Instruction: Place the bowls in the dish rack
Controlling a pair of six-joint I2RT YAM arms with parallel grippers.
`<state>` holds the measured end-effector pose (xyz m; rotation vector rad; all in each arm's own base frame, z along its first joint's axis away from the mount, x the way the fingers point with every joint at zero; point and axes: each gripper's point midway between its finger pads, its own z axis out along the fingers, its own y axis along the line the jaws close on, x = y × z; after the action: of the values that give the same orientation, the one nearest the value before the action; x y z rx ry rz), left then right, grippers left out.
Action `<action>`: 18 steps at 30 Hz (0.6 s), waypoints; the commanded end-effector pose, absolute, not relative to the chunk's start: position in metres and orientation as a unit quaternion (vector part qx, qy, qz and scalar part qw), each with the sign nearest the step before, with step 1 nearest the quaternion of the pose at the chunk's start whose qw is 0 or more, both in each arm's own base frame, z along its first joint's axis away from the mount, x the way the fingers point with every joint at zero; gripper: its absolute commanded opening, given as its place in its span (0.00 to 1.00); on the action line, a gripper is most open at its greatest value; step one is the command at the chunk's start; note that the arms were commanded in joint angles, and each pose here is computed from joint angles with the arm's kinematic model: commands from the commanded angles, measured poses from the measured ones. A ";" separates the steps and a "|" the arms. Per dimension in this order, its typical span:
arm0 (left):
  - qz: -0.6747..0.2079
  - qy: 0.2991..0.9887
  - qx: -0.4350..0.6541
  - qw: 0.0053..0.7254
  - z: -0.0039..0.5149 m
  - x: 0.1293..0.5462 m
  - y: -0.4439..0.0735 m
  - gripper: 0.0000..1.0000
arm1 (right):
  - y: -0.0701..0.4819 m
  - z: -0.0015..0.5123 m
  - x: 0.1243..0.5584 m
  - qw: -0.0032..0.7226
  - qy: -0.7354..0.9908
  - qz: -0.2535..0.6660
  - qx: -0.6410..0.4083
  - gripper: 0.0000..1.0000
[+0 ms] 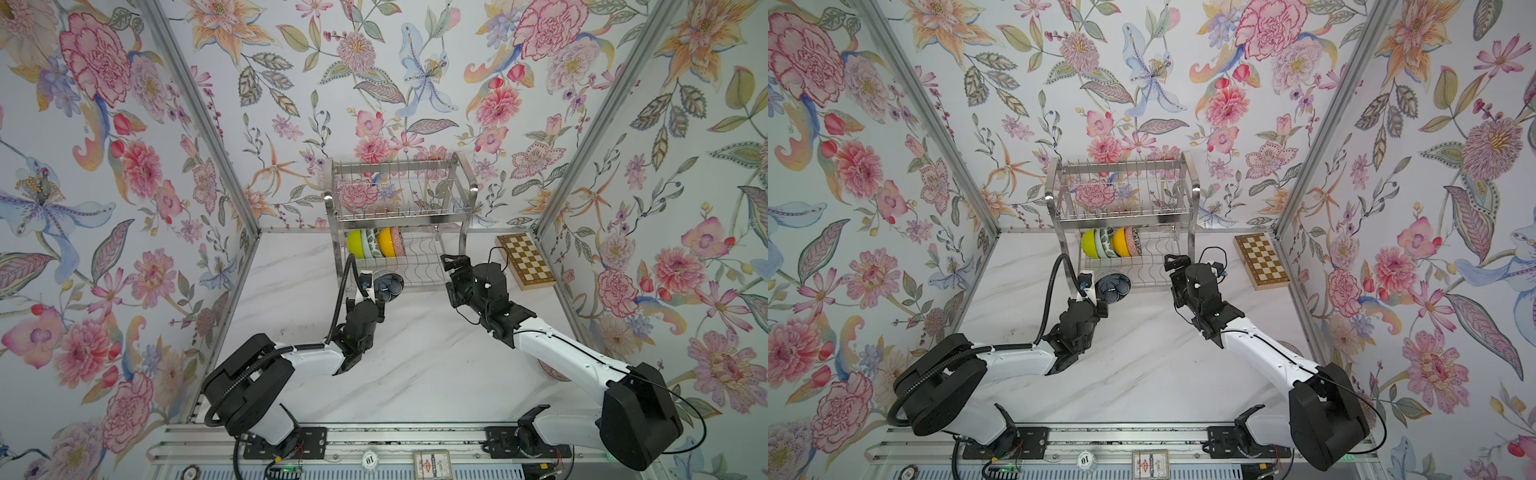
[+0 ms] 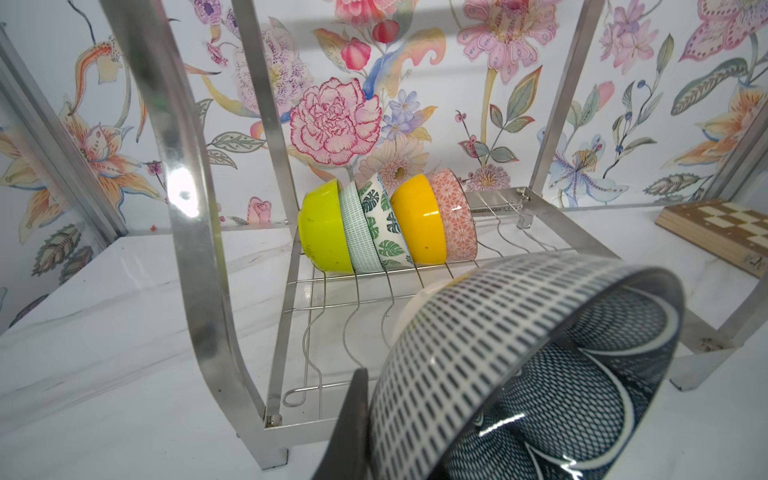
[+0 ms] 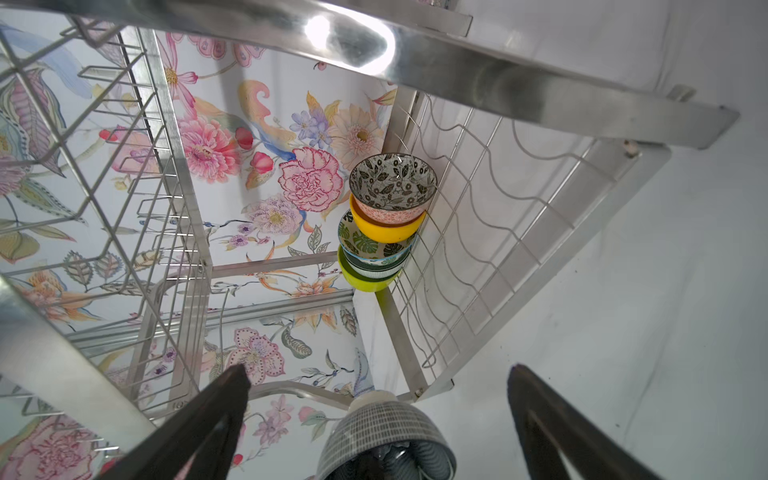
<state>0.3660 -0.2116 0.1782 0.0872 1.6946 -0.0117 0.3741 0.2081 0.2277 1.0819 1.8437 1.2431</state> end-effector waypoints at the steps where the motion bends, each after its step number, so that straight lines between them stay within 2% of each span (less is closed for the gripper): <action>1: 0.019 0.715 0.032 0.698 0.196 0.368 -0.214 0.00 | 0.221 0.236 0.371 0.289 0.656 0.523 0.460 0.98; 10: 0.021 0.714 0.045 0.699 0.182 0.372 -0.230 0.00 | 0.264 0.230 0.359 0.212 0.610 0.584 0.493 0.99; 18: 0.018 0.709 0.055 0.703 0.183 0.372 -0.239 0.00 | 0.293 0.231 0.359 0.189 0.598 0.609 0.484 0.98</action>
<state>0.3687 -0.2294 0.1504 0.1999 1.6678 0.1051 0.3545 0.2879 0.2200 1.3491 1.7498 1.6470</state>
